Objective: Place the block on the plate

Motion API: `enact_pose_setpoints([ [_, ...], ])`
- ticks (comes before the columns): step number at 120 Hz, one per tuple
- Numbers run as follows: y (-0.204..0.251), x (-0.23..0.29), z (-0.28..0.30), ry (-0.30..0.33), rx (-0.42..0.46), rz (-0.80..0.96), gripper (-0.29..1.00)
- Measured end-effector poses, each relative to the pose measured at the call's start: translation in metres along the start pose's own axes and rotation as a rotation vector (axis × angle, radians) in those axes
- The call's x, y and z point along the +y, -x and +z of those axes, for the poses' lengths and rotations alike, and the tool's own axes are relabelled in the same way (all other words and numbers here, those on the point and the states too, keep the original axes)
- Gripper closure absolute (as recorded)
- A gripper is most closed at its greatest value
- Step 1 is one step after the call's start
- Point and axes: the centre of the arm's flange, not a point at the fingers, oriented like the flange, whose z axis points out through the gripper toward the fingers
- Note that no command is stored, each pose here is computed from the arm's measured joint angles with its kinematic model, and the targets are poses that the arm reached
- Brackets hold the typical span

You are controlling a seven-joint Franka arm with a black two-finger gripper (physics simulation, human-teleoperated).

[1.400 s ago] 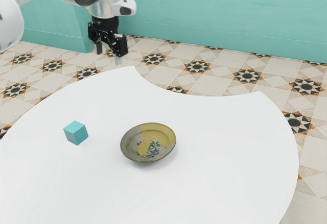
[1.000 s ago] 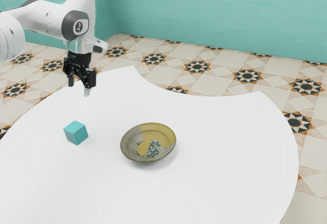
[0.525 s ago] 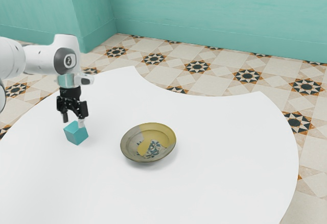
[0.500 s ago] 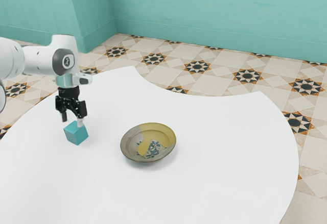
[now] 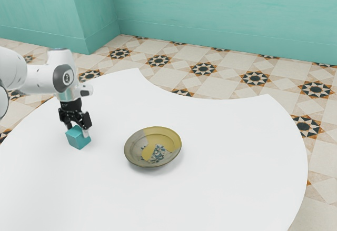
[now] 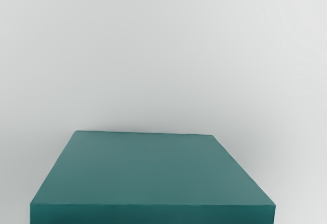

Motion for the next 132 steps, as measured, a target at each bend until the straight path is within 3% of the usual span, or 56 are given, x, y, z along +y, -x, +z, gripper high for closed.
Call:
enact_pose_setpoints([
  [13,0.002,0.000,0.003,-0.003,0.010,0.003,0.02],
  [38,0.002,0.000,0.005,-0.008,0.022,0.011,0.23],
  [60,0.000,-0.001,0.008,-0.010,0.027,0.014,0.29],
  [73,0.002,0.010,-0.020,-0.031,0.062,0.035,0.32],
  [97,-0.009,0.095,-0.064,-0.072,0.113,0.168,0.33],
  [132,-0.030,0.222,-0.078,-0.084,0.148,0.361,0.33],
])
